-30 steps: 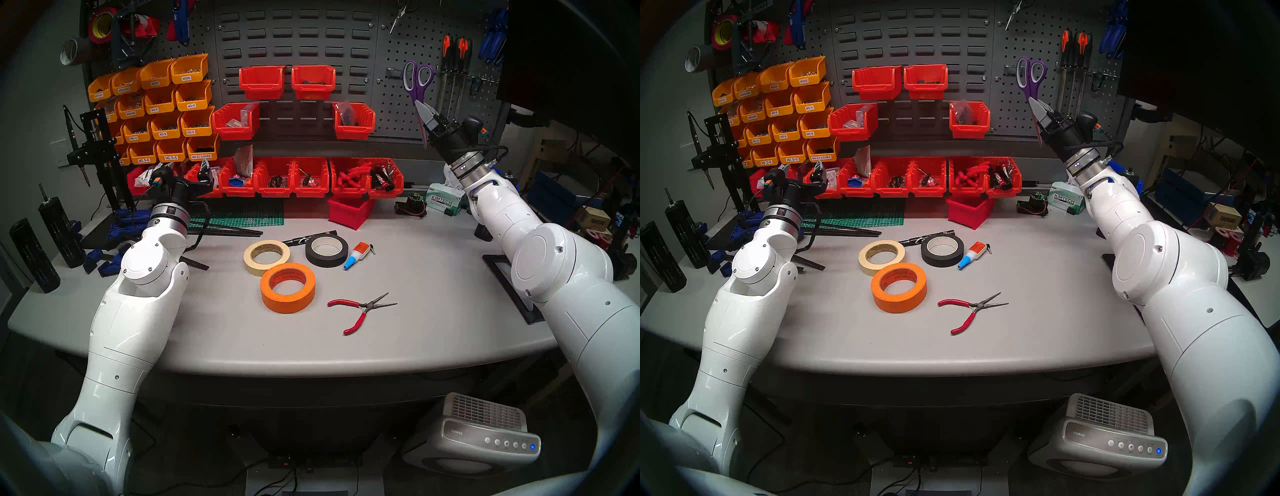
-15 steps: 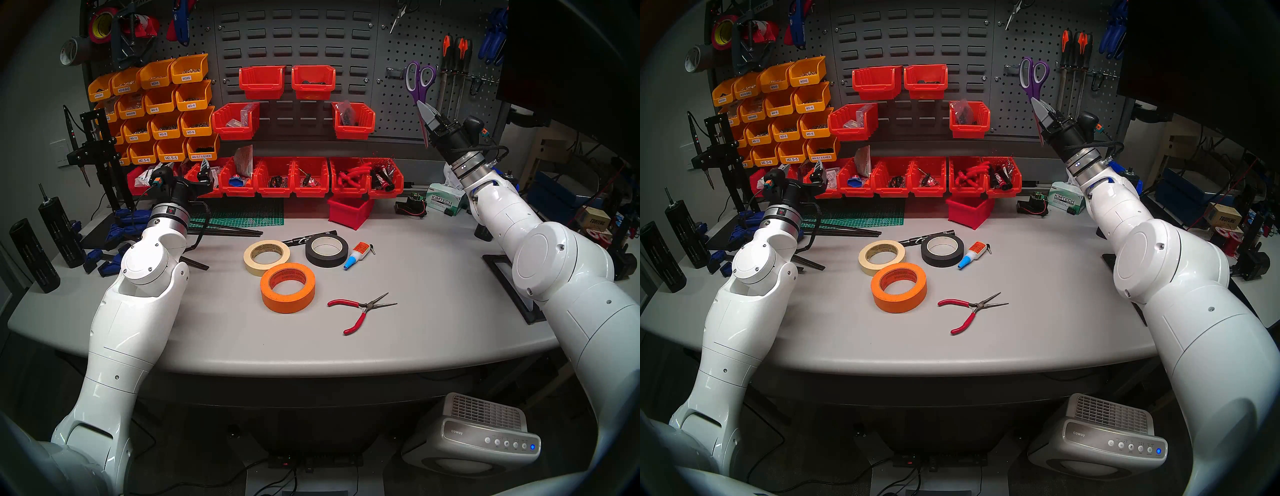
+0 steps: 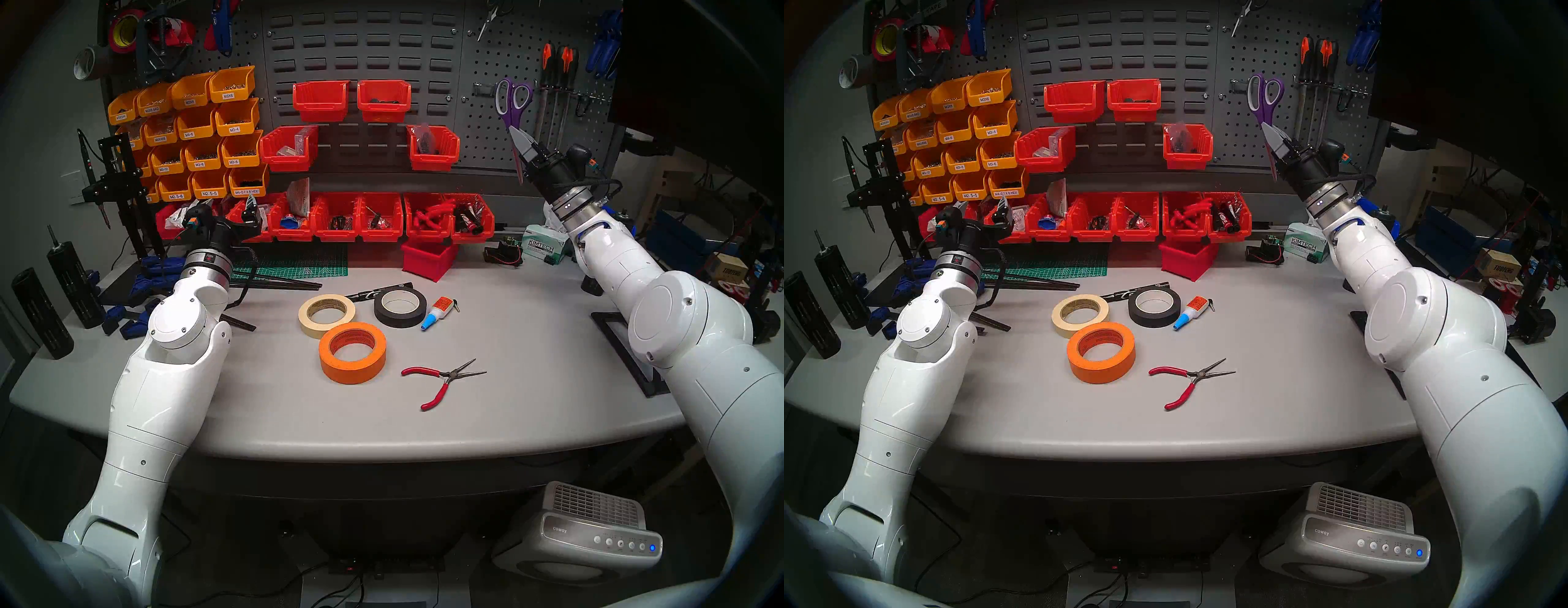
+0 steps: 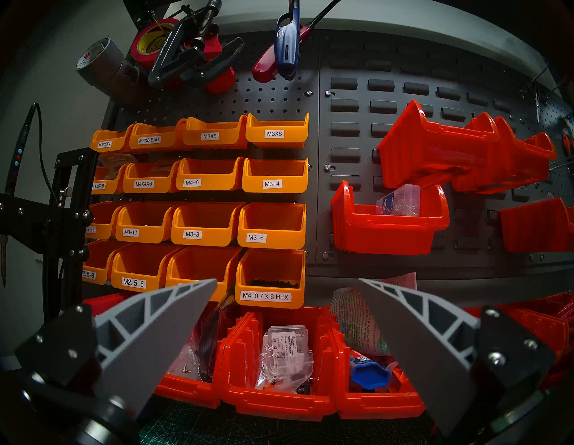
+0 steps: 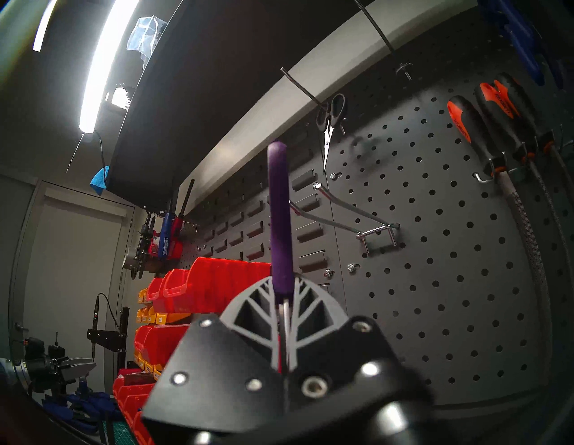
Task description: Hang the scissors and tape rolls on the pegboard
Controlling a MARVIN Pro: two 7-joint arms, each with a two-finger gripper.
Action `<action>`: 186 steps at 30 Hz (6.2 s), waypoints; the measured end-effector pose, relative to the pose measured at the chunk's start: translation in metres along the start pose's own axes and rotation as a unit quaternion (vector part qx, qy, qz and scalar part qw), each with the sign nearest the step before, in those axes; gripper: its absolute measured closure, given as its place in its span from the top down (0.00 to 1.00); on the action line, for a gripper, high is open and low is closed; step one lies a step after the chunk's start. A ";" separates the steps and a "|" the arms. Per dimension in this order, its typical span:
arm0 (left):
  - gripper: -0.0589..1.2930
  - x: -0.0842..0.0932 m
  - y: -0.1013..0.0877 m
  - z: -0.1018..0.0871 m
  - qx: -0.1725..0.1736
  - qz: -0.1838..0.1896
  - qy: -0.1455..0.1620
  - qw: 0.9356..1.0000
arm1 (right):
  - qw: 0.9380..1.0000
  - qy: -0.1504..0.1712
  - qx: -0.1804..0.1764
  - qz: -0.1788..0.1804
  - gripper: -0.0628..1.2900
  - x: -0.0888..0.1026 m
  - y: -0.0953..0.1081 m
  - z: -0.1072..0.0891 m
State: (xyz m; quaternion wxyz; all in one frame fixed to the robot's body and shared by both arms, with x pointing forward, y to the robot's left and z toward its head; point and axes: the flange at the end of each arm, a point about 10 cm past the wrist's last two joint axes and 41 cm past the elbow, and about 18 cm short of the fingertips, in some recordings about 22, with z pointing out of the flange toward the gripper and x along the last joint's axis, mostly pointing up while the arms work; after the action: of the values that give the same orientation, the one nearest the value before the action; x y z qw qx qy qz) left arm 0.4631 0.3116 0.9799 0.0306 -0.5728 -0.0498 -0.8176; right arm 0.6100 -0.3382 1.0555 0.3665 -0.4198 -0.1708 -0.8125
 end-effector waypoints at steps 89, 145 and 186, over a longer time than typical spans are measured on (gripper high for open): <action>0.96 -0.001 0.000 0.000 0.000 0.000 -0.001 1.000 | 0.999 -0.025 -0.035 0.029 0.02 -0.016 -0.002 0.018; 0.96 -0.001 0.000 0.000 0.000 0.000 -0.001 1.000 | 0.999 0.015 0.008 0.051 0.02 -0.018 -0.016 0.020; 0.96 -0.001 0.000 0.000 0.000 0.000 -0.001 1.000 | 0.996 0.023 -0.022 0.081 0.02 -0.022 -0.013 0.024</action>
State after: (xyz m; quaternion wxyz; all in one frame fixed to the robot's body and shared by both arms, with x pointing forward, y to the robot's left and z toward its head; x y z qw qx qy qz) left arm 0.4631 0.3117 0.9791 0.0308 -0.5740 -0.0498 -0.8167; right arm 0.6220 -0.3059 1.0526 0.4255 -0.4213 -0.1102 -0.7933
